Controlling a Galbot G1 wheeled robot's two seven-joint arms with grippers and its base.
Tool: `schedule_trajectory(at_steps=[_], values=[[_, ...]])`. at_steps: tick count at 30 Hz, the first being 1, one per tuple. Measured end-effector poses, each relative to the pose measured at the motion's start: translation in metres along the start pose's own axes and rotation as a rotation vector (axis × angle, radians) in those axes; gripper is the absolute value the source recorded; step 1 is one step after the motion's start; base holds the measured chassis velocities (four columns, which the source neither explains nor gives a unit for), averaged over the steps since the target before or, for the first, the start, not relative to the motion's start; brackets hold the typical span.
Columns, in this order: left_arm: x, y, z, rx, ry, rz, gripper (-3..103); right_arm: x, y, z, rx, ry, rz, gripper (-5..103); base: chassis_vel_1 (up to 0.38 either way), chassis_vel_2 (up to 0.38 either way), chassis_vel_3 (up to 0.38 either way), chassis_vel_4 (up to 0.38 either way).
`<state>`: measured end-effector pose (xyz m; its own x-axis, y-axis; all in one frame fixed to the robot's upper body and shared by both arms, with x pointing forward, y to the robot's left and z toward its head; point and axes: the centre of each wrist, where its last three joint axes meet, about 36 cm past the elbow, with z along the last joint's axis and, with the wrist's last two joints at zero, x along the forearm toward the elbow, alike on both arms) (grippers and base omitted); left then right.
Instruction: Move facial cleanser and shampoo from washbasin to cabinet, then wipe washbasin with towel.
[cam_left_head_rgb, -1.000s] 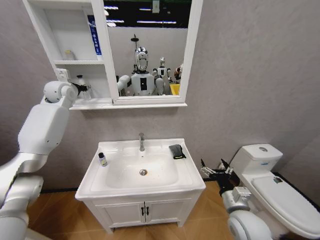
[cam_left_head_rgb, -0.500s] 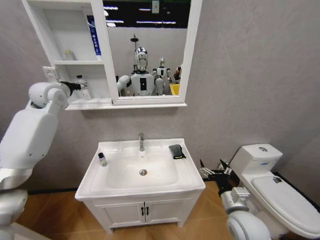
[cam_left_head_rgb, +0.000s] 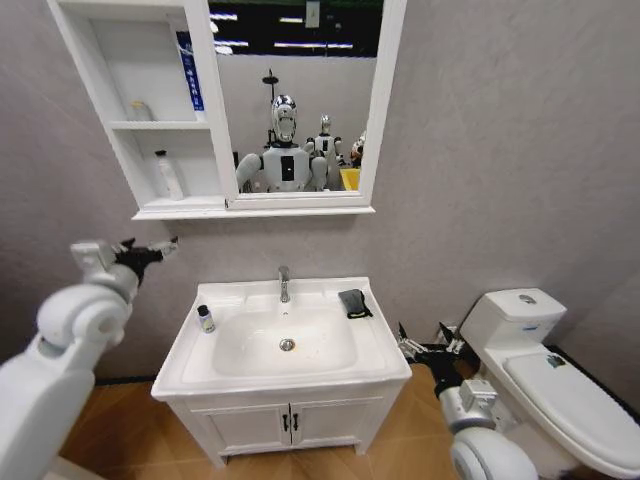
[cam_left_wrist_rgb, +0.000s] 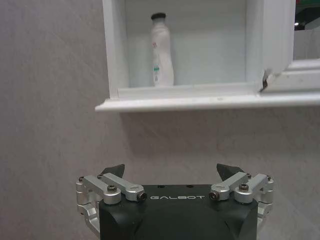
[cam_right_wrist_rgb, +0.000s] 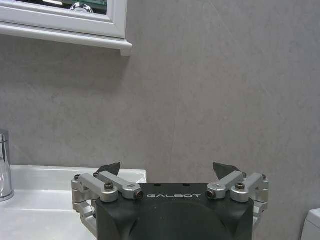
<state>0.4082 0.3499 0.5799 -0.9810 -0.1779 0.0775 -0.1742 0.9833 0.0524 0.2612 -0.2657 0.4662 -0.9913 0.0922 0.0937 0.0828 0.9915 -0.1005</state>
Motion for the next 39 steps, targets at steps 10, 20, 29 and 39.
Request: schedule_trajectory(at_steps=[10,20,29,39], values=[[-0.024,-0.024,0.139,-0.034,0.034,0.05,100,0.001,-0.002,0.0,-0.001,-0.008,0.007,100,0.0,0.0,0.0,0.0],[-0.058,-0.028,0.212,-0.092,0.114,0.011,100,0.0,-0.003,0.005,-0.013,-0.011,0.01,100,0.0,0.0,0.0,0.0],[-0.065,-0.031,0.223,-0.083,0.143,-0.004,100,-0.001,-0.007,0.007,-0.018,-0.013,0.017,100,0.0,0.0,0.0,0.0],[-0.069,-0.029,0.236,-0.075,0.165,-0.027,100,-0.001,-0.008,0.01,-0.022,-0.013,0.023,100,0.0,0.0,0.0,0.0]])
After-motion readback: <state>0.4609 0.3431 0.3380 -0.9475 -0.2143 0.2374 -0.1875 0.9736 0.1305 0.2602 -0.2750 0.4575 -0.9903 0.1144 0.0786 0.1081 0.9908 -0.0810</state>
